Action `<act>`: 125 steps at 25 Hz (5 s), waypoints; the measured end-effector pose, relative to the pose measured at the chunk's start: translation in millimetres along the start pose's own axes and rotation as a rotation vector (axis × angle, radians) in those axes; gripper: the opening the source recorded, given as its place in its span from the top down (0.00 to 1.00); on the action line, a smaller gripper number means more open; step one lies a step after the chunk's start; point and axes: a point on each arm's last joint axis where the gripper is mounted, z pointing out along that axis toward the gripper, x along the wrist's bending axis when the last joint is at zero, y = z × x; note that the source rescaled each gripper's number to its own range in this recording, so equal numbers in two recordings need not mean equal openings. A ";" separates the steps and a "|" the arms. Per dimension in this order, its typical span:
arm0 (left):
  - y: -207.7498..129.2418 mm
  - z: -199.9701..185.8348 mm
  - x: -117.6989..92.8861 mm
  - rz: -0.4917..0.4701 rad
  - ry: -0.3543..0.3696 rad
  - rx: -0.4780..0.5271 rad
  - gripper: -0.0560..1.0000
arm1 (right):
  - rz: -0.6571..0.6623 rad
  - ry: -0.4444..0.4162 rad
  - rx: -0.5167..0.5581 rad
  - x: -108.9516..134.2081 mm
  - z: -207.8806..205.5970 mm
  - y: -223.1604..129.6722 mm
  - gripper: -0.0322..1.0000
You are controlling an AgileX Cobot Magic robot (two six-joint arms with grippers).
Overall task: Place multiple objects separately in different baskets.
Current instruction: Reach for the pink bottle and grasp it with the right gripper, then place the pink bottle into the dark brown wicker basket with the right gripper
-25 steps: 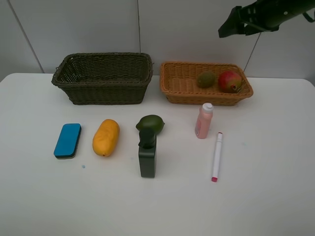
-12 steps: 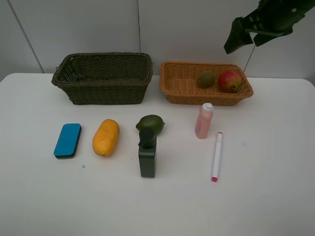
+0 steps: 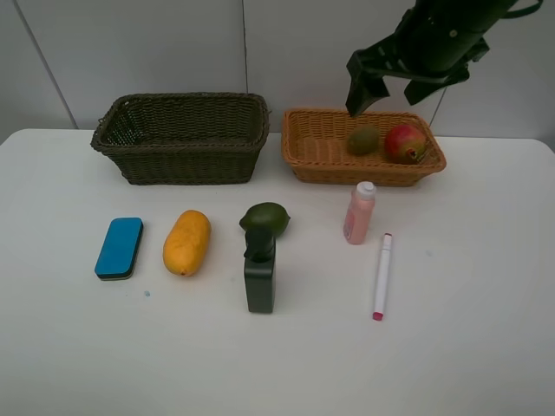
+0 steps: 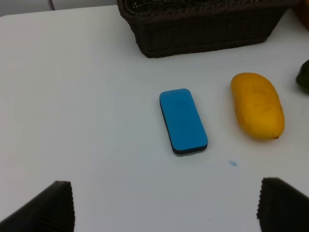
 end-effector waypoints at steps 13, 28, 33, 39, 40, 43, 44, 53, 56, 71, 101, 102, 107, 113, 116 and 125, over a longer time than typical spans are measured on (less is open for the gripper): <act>0.0 0.0 0.0 0.000 0.000 0.000 0.00 | 0.035 0.025 0.181 6.4 80.4 -31.1 0.00; 0.0 0.0 0.0 0.000 0.000 0.000 0.00 | 0.044 0.030 0.316 10.3 147.7 -48.5 0.00; 0.0 0.0 0.0 0.000 0.000 0.000 0.00 | 0.044 0.029 0.327 10.6 154.9 -50.8 0.04; 0.0 0.0 0.0 0.000 0.000 0.000 0.00 | 0.044 0.030 0.322 10.6 155.0 -50.3 0.24; 0.0 0.0 0.0 0.000 0.000 0.000 0.00 | 0.044 0.030 0.322 10.6 155.0 -50.3 0.30; 0.0 0.0 0.0 0.000 0.000 0.000 0.00 | 0.044 0.030 0.321 10.6 155.1 -50.3 0.57; 0.0 0.0 0.0 0.000 0.000 0.000 0.00 | 0.044 0.030 0.321 10.6 155.1 -50.3 0.68; 0.0 0.0 0.0 0.000 0.000 0.000 0.00 | 0.044 0.029 0.325 10.6 154.9 -50.6 0.72; 0.0 0.0 0.0 0.000 0.000 0.000 0.00 | 0.044 0.029 0.329 10.6 154.8 -51.0 0.72; 0.0 0.0 0.0 0.000 0.000 0.000 0.00 | 0.044 0.030 0.320 9.7 126.1 -32.3 0.72; 0.0 0.0 0.0 0.000 0.000 0.000 0.00 | -0.313 0.346 -0.276 122.8 103.1 128.1 0.72; 0.0 0.0 0.0 0.000 0.000 0.000 0.00 | -0.315 0.357 -0.293 125.0 109.8 130.1 0.72; 0.0 0.0 0.0 0.000 0.000 0.000 0.00 | -0.329 0.353 -0.353 129.8 145.1 132.0 0.72; 0.0 0.0 0.0 0.000 0.000 0.000 0.00 | -0.316 0.323 -0.392 131.3 184.7 128.4 0.72; 0.0 0.0 0.0 0.000 0.000 0.000 0.00 | -0.313 0.312 -0.394 131.7 200.7 124.7 0.72; 0.0 0.0 0.0 0.000 0.000 0.000 0.00 | -0.322 0.288 -0.399 131.1 217.2 120.8 0.72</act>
